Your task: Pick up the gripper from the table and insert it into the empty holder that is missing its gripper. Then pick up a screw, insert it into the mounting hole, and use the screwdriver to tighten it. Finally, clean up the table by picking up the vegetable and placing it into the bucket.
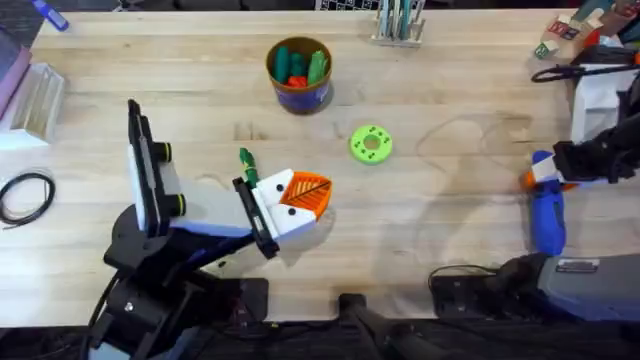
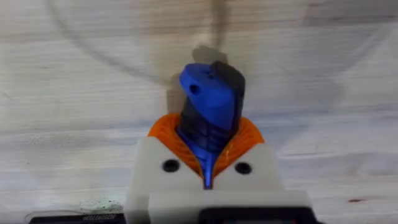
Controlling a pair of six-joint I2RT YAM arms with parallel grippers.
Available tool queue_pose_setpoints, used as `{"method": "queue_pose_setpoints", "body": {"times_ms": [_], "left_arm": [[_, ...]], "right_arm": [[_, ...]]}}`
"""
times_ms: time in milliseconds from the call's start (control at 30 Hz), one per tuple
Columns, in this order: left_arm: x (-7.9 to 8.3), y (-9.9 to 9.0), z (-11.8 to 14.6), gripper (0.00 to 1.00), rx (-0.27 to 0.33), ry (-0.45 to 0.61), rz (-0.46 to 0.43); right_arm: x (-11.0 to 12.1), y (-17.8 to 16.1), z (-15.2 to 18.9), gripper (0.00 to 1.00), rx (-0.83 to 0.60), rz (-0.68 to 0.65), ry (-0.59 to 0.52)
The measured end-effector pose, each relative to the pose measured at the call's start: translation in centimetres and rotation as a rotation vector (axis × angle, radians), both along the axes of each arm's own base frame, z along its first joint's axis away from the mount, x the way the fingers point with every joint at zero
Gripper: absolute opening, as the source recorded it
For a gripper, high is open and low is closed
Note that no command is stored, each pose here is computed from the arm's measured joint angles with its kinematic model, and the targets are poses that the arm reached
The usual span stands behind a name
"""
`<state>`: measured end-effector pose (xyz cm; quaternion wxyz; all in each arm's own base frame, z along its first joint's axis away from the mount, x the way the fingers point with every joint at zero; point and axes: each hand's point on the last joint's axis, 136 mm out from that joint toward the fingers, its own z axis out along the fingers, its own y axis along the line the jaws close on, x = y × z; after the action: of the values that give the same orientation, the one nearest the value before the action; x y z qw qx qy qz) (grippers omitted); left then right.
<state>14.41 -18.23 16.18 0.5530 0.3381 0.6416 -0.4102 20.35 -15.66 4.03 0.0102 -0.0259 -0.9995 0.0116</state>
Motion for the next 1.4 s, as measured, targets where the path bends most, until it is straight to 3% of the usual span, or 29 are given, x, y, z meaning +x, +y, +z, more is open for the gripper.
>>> {"method": "queue_pose_setpoints", "body": {"times_ms": [167, 367, 600, 833, 967, 1067, 1200, 1400], "left_arm": [[0.0, 0.0, 0.0, 0.005, 0.0, 0.0, 0.0], [0.0, 0.0, 0.0, 0.005, 0.0, 0.0, 0.0], [0.0, 0.0, 0.0, 0.005, 0.0, 0.0, 0.0], [0.0, 0.0, 0.0, 0.005, 0.0, 0.0, 0.0], [0.0, 0.0, 0.0, 0.005, 0.0, 0.0, 0.0], [0.0, 0.0, 0.0, 0.005, 0.0, 0.0, 0.0], [0.0, 0.0, 0.0, 0.005, 0.0, 0.0, 0.0], [0.0, 0.0, 0.0, 0.005, 0.0, 0.0, 0.0]], "right_arm": [[0.9, -0.5, 3.0, 0.025, -0.075, -0.024, -0.118], [3.2, 1.3, 7.9, 0.025, -0.069, -0.059, -0.373], [7.0, 5.8, 16.2, 0.025, -0.1, 0.003, -0.751], [8.6, 13.2, 26.2, 0.025, -0.026, 0.125, -1.202], [8.7, 18.0, 29.6, 0.025, 0.14, 0.201, -1.429], [8.5, 23.0, 31.2, 0.025, 0.342, 0.307, -1.554], [7.1, 29.3, 32.0, 0.025, 0.594, 0.44, -1.58], [2.8, 37.4, 35.2, 0.025, 0.91, 0.664, -1.64]]}}
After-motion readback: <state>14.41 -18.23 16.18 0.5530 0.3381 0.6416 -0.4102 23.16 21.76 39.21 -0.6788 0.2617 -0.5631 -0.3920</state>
